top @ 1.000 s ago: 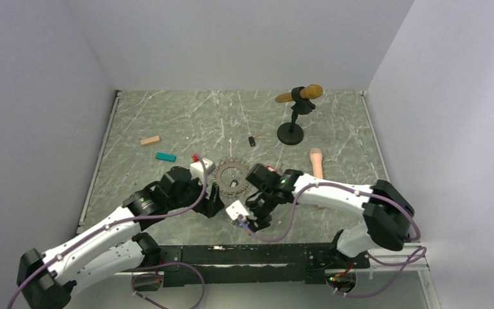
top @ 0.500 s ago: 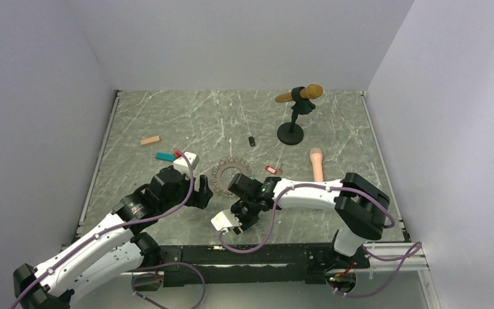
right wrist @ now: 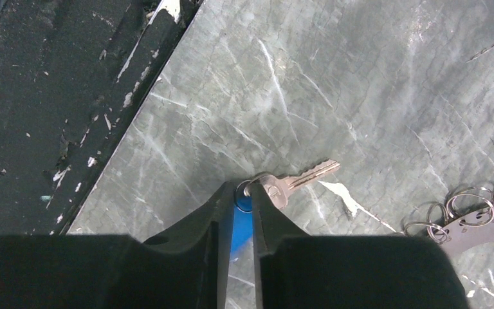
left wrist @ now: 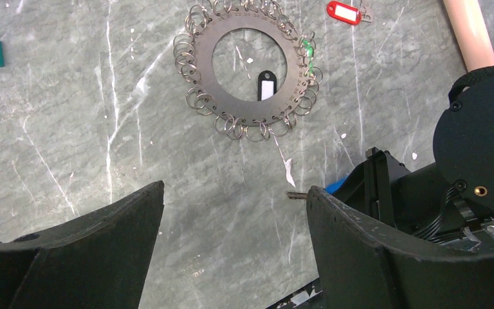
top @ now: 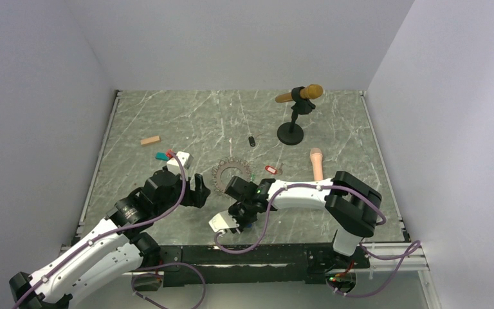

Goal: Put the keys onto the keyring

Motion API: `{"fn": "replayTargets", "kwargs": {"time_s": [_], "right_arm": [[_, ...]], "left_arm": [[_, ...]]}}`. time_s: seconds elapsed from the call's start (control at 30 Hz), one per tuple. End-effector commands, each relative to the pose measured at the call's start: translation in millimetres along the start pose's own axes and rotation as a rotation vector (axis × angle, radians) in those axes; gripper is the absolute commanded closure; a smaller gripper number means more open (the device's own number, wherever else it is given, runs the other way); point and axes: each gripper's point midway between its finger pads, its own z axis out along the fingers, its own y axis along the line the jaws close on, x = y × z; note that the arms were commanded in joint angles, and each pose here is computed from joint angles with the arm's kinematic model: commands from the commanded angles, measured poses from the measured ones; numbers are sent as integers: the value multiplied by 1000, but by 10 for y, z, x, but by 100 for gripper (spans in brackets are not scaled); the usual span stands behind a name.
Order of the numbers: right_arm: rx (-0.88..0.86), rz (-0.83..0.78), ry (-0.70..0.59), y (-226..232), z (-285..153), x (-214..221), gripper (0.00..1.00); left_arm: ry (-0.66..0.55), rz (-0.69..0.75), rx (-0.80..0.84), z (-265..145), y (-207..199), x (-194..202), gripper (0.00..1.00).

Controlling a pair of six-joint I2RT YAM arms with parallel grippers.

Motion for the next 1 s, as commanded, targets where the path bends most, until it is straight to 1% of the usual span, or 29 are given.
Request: {"fn": "replayTargets", "kwargs": {"time_s": [0.0, 0.17, 0.2, 0.3, 0.4, 0.47, 0.53, 0.57, 0.67, 0.77, 0.8, 0.87, 0.97], "right_arm": [[15, 6, 1, -60, 6, -41, 84], [24, 27, -22, -83, -45, -108, 98], [24, 33, -35, -90, -66, -139, 100], [27, 59, -79, -127, -150, -228, 100], [14, 111, -152, -170, -279, -310, 100], [-2, 159, -219, -186, -398, -369, 100], [-27, 201, -314, -197, -542, -461, 100], [-33, 221, -357, -212, -626, -491, 100], [-39, 275, -459, -250, -849, -542, 100], [-26, 328, -551, -312, -1079, -557, 100], [-21, 340, -582, -333, -1159, -569, 100], [-19, 367, -652, -368, -1323, -604, 100], [-19, 399, -743, -408, -1557, -631, 100]], "left_arm": [[-23, -23, 1, -39, -2, -48, 15], [-37, -30, 15, -69, -14, -56, 16], [-36, -29, 20, -70, -21, -53, 16], [-34, -26, 38, -69, -53, -47, 17], [-34, -15, 83, -66, -128, -45, 20], [-40, 2, 129, -61, -203, -51, 21], [-61, 23, 185, -50, -294, -81, 24], [-65, 41, 235, -55, -376, -79, 26], [-137, 89, 393, -89, -623, -141, 31], [-277, 167, 602, -201, -909, -191, 36], [-330, 196, 645, -241, -967, -219, 36], [-445, 266, 704, -331, -1045, -306, 36], [-531, 349, 743, -386, -1096, -343, 36]]}}
